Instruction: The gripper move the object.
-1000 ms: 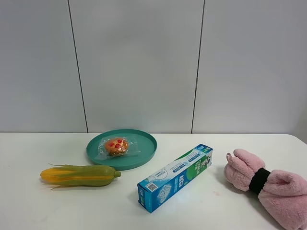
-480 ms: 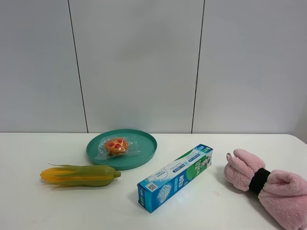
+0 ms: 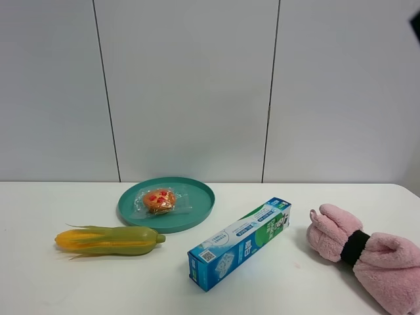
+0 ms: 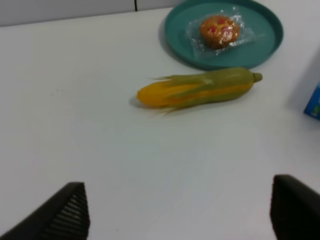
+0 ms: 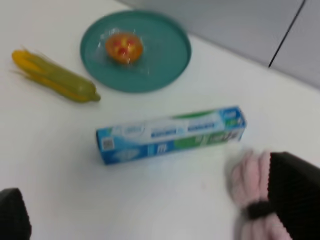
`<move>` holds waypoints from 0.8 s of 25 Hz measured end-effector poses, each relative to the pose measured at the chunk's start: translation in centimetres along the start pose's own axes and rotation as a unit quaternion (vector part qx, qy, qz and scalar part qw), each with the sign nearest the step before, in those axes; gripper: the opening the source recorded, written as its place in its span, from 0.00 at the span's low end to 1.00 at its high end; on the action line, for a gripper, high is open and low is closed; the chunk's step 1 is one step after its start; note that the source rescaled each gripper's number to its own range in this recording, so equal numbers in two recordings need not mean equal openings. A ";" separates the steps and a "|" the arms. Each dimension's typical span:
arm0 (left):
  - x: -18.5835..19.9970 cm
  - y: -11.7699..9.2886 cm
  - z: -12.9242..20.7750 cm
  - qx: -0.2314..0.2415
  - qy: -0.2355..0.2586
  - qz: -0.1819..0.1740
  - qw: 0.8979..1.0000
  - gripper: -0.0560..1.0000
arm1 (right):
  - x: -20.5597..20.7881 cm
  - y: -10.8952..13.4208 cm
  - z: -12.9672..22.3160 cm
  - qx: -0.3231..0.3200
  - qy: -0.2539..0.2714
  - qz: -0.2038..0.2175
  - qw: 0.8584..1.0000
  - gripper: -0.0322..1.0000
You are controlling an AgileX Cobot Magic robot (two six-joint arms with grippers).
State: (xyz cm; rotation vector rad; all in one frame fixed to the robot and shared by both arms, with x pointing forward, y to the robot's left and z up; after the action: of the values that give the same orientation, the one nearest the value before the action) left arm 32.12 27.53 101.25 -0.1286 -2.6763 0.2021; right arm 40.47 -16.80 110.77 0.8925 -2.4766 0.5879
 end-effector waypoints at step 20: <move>0.0 0.0 0.0 0.000 0.000 0.000 1.000 1.00 | 11.5 -1.5 14.0 -0.229 0.007 0.278 0.933 0.92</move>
State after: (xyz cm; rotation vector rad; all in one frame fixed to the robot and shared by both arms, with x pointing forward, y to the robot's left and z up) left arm 32.12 27.53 101.25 -0.1286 -2.6763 0.2021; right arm 29.89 -30.70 105.83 0.0007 -2.6802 0.1572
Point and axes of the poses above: a point on each arm's last joint axis where the gripper is mounted, x pointing back along that axis away from the gripper, y along the wrist's bending axis when the last joint is at zero, z = x × y, the point moved 10 cm from there along -x, pointing out along that axis toward the gripper, and after that the axes turned 10 degrees about x, right-handed, at the moved point
